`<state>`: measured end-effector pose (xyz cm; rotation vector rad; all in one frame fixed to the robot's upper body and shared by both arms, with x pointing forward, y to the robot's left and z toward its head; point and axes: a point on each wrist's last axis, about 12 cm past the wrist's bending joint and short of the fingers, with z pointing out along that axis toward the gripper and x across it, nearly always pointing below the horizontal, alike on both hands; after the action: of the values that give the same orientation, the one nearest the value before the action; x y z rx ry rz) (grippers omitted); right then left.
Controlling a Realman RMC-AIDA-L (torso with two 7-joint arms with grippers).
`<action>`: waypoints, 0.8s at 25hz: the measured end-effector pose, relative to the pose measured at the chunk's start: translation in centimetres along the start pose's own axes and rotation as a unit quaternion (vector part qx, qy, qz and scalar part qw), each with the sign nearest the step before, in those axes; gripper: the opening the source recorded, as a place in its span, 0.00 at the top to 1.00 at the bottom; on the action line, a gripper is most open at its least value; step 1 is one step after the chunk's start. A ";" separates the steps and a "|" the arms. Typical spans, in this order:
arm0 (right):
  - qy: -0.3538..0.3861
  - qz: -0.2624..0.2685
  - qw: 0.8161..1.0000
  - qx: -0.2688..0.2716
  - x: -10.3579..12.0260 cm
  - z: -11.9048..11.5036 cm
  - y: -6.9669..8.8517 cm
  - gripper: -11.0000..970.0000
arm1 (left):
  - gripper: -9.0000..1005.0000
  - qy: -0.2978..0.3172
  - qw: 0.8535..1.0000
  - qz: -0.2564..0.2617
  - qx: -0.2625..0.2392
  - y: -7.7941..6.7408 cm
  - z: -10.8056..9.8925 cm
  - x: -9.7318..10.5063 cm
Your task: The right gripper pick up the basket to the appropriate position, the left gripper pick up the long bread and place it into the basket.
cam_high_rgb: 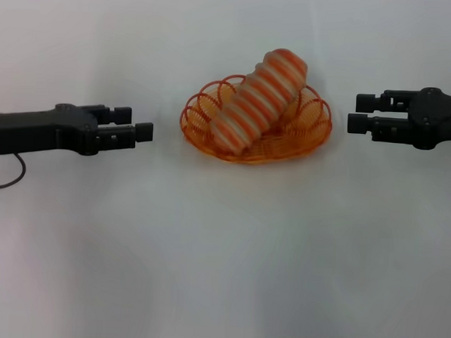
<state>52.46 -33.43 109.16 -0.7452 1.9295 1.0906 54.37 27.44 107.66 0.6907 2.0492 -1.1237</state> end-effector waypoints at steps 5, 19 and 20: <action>0.007 -0.002 1.000 -0.004 0.0 0.3 0.0 0.38 | 0.31 0.003 1.000 -0.003 0.001 -0.1 0.0 0.4; 0.010 -0.003 1.000 0.001 -0.2 0.5 -0.2 0.38 | 0.31 0.004 1.000 -0.001 0.002 0.0 0.0 0.1; 0.010 -0.003 1.000 0.001 -0.2 0.5 -0.2 0.38 | 0.31 0.004 1.000 -0.001 0.002 0.0 -0.1 0.1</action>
<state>52.86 -33.04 109.09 -0.7636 1.9435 1.0805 54.30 27.49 107.63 0.6968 2.0554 -1.1284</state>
